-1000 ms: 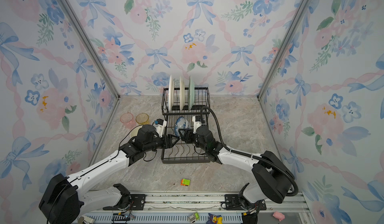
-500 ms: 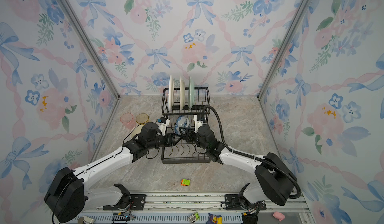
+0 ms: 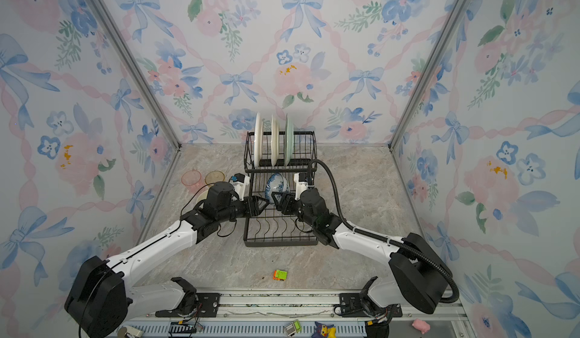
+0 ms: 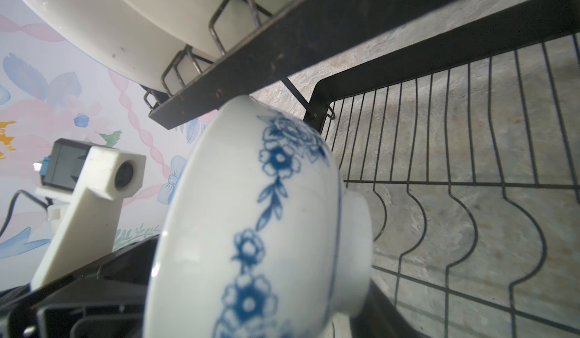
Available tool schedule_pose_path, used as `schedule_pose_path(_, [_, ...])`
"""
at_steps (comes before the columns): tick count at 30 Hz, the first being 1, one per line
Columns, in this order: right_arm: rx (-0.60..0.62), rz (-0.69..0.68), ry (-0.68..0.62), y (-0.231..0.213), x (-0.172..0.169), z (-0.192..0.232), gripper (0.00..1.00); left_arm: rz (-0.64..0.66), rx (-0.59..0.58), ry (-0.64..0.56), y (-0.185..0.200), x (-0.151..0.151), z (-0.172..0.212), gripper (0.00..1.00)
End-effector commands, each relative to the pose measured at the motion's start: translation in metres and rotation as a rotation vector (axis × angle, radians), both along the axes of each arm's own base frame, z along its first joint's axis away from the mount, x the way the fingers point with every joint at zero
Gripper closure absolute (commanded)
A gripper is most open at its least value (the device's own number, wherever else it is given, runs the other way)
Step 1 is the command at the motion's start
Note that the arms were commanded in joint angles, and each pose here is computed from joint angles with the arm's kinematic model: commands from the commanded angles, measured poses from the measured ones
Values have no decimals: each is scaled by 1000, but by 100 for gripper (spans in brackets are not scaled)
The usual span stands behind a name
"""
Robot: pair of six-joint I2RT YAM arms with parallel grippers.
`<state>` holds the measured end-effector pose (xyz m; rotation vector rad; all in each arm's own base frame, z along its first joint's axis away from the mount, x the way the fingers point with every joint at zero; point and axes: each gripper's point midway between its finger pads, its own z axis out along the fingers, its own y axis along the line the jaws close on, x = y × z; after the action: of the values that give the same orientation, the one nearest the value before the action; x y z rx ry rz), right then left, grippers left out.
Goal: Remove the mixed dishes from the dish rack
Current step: 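Close the left gripper on the floral bowl rim beside the right gripper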
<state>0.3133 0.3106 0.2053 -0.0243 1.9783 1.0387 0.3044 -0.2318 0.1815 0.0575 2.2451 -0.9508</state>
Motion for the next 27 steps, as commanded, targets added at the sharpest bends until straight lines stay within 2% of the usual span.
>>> schedule_pose_path(1, [72, 6, -71, 0, -2, 30, 38, 38, -18, -43, 6, 10, 15, 36])
schedule_pose_path(21, [93, 41, -71, 9, -19, 36, 37, 25, -23, -17, 1, 19, 4, 36])
schedule_pose_path(27, [103, 66, -77, 15, -29, 40, 38, 25, -23, -11, 2, 19, 2, 38])
